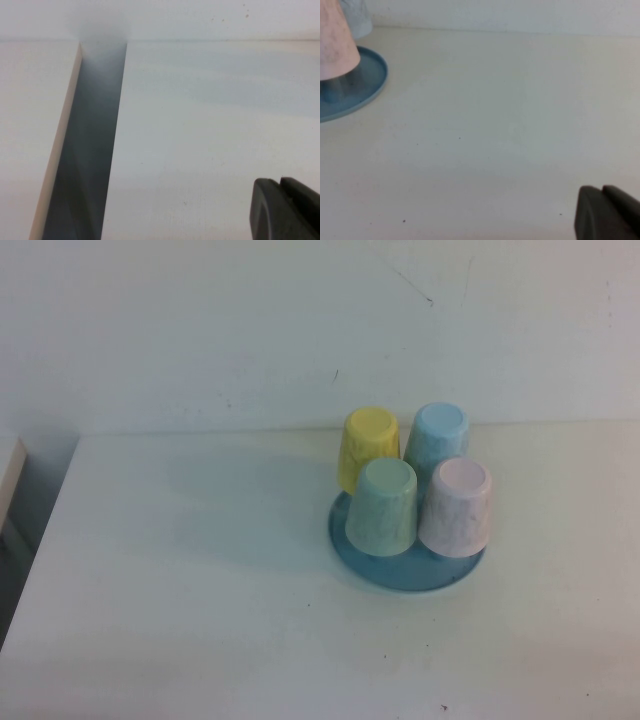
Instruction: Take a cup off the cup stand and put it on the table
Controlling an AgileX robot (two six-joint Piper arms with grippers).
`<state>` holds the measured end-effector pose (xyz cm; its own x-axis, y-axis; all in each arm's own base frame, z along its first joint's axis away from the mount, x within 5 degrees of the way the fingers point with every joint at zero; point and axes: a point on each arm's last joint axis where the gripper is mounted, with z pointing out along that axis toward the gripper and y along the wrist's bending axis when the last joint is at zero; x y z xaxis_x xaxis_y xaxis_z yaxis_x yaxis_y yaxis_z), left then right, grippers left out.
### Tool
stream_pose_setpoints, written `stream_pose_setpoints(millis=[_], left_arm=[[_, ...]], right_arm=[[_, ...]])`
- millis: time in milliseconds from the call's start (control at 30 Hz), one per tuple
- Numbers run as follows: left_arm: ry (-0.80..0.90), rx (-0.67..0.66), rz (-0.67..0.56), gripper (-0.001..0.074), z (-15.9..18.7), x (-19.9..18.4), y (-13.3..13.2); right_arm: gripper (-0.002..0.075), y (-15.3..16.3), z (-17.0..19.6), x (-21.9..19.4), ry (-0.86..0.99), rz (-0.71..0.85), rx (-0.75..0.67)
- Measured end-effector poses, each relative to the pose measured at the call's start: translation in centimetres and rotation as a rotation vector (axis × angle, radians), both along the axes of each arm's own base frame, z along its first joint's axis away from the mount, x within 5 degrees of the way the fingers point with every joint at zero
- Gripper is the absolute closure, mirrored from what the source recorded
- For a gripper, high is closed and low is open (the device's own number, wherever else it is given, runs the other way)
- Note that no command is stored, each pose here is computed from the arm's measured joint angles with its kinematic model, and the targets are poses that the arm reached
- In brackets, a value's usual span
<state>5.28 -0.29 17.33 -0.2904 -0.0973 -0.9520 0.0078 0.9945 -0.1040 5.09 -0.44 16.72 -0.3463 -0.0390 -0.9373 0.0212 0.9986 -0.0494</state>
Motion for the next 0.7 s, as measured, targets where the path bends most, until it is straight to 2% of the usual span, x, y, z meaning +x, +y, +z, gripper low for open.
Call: stream_pose_setpoints(millis=[167, 267, 367, 533, 600, 700], left_arm=[[0.0, 0.0, 0.0, 0.0739, 0.0, 0.0, 0.0], [0.0, 0.0, 0.0, 0.0738, 0.0, 0.0, 0.0], [0.0, 0.003, -0.001, 0.0739, 0.0, 0.0, 0.0], [0.0, 0.003, -0.001, 0.0739, 0.0, 0.0, 0.0], [0.0, 0.003, -0.001, 0.0739, 0.0, 0.0, 0.0], [0.0, 0.003, -0.001, 0.0739, 0.0, 0.0, 0.0]], right_arm=[[0.0728, 0.0, 0.0, 0.0, 0.0, -0.002, 0.006], [0.0728, 0.2, 0.1, 0.0, -0.011, -0.008, 0.073], [0.0728, 0.7, 0.2, 0.1, -0.025, -0.019, 0.267], [0.0728, 1.8, 0.7, 0.1, -0.024, -0.057, 0.801], [0.0728, 2.0, 0.7, 0.1, -0.017, -0.062, 0.88], [0.0728, 2.0, 0.7, 0.1, -0.021, -0.049, 0.839]])
